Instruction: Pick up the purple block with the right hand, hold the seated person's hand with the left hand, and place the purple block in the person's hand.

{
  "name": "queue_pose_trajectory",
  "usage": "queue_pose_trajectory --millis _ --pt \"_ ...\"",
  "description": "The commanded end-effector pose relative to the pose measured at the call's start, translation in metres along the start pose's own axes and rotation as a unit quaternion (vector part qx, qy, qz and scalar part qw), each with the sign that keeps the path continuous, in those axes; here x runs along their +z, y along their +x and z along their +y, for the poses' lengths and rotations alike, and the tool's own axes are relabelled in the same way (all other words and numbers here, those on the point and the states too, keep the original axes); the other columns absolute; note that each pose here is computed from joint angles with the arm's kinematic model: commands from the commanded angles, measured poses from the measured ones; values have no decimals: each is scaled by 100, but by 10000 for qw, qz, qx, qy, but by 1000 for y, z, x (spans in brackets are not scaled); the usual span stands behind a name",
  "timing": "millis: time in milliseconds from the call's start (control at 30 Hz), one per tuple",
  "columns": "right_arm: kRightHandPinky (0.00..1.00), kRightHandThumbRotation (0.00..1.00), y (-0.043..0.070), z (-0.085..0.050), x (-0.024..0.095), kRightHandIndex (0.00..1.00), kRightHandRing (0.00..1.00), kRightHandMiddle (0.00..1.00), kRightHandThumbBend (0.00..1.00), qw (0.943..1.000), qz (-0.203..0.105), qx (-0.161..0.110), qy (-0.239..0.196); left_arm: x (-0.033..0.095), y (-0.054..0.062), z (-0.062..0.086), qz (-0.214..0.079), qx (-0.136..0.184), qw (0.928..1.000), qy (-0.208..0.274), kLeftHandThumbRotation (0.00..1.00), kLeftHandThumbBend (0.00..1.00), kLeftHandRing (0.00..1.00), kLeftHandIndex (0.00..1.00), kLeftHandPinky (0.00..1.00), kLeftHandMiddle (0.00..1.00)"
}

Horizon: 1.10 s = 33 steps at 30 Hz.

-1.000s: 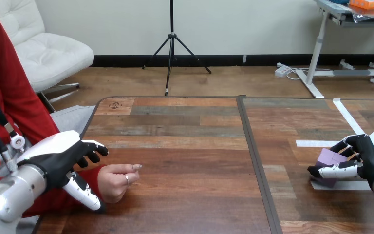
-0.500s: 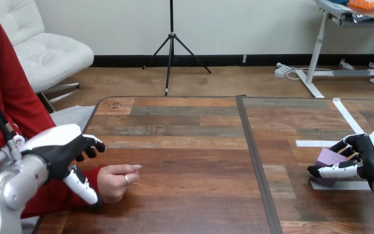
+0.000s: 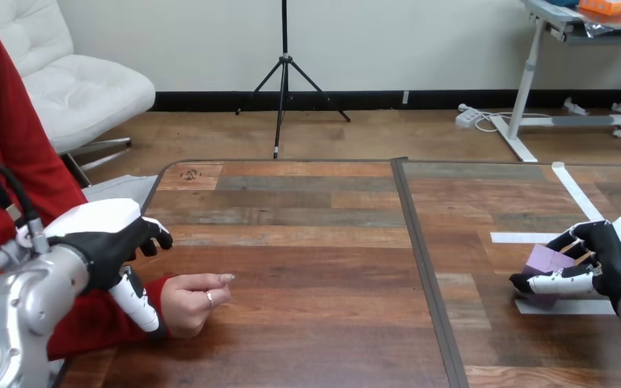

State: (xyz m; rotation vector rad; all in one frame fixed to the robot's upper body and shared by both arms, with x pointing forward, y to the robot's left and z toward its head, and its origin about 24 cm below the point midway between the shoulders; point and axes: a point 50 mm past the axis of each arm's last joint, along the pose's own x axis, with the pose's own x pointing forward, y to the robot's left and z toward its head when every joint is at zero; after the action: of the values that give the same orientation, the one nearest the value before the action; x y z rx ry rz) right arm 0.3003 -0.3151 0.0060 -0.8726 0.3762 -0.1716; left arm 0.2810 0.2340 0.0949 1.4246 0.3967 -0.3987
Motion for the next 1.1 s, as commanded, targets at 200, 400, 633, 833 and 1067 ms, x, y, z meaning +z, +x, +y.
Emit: queue_pose_trajectory --millis 200,400,633,833,1067 --pt "41 0 13 -26 36 47 43 47 82 9964 -651 -520 165 1 9 22 239 197 9988 379 0 88 80 81 69 82" --pt "41 0 14 -27 37 47 44 48 81 9965 -621 -529 169 1 11 22 264 102 9987 415 0 88 78 80 67 80" --pt "42 0 13 -27 37 47 45 49 81 9962 -663 -543 178 0 13 24 262 -5 9986 459 0 87 75 77 62 77" --pt "43 0 13 -28 37 48 46 49 81 9962 -664 -533 156 0 15 25 353 -195 9982 439 0 87 73 75 59 76" --pt "42 0 13 -28 38 48 46 49 81 9961 -673 -548 150 -1 16 27 411 -303 9977 450 0 88 71 72 55 73"
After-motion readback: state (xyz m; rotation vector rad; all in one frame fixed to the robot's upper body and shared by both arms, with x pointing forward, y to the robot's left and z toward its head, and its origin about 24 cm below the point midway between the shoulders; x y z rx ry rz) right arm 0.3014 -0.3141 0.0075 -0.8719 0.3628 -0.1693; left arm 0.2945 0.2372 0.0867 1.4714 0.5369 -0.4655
